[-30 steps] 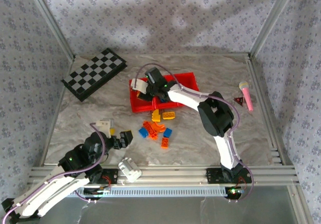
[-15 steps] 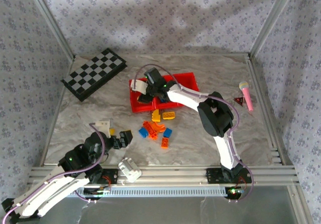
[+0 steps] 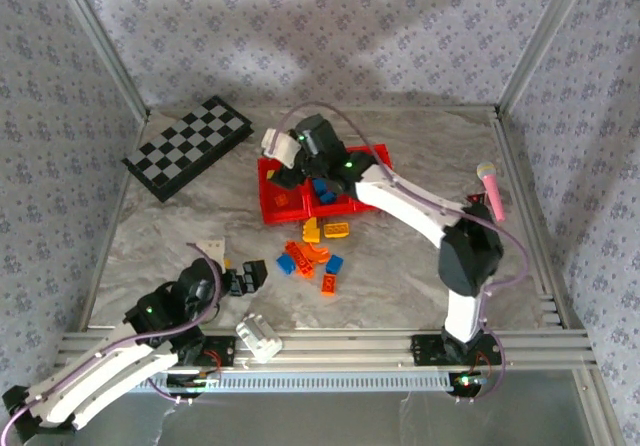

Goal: Sort the legos into containers by color
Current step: Place the lego in the container, then pick up the lego from the bottom-center of the table.

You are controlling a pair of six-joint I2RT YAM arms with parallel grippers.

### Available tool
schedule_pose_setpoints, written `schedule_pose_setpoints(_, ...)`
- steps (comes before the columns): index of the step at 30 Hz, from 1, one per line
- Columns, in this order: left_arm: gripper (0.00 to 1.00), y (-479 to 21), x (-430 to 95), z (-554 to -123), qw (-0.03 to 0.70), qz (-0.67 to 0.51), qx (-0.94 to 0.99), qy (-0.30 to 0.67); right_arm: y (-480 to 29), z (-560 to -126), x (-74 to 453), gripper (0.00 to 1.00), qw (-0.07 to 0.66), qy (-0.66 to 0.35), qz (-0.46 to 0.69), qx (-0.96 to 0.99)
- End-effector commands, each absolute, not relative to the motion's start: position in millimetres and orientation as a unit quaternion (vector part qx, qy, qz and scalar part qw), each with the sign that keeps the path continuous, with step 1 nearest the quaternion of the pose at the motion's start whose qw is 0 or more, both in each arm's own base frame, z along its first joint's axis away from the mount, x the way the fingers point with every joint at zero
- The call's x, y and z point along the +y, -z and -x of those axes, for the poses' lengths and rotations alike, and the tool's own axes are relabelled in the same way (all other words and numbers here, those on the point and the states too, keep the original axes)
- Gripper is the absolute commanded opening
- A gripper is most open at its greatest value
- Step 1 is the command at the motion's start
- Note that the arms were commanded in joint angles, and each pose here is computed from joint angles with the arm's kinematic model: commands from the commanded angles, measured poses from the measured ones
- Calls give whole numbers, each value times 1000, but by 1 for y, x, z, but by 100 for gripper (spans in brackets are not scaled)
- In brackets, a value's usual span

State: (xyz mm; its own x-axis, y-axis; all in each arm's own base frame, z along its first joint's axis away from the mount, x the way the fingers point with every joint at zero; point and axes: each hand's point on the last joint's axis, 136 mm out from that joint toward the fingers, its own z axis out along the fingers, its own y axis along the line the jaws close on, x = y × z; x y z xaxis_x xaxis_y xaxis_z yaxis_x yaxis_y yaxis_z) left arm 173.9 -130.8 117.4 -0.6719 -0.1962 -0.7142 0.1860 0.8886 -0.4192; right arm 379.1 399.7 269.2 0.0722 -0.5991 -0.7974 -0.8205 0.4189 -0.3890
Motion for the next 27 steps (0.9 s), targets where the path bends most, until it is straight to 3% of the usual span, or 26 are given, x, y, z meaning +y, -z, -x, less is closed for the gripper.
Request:
schedule_pose_setpoints(1,100,-136,-140,-181,419,9,872,255,-298,-380,361,80,517,-114,421,737)
schedule_pose_setpoints(5,100,-135,-144,-184,419,7,871,257,-314,-377,300,82,479,-143,269,823)
schedule_pose_setpoints(7,100,-135,-146,-186,423,6,869,258,-309,-372,265,98,440,-171,181,863)
schedule_pose_setpoints(14,100,-138,-152,-191,426,-10,870,249,-247,-335,180,95,294,-278,-76,911)
schedule_pose_setpoints(20,100,-134,-154,-192,424,-19,872,241,-175,-273,182,93,209,-259,-173,927)
schedule_pose_setpoints(27,100,-134,-156,-193,428,-26,870,241,-109,-228,224,92,174,-203,-211,940)
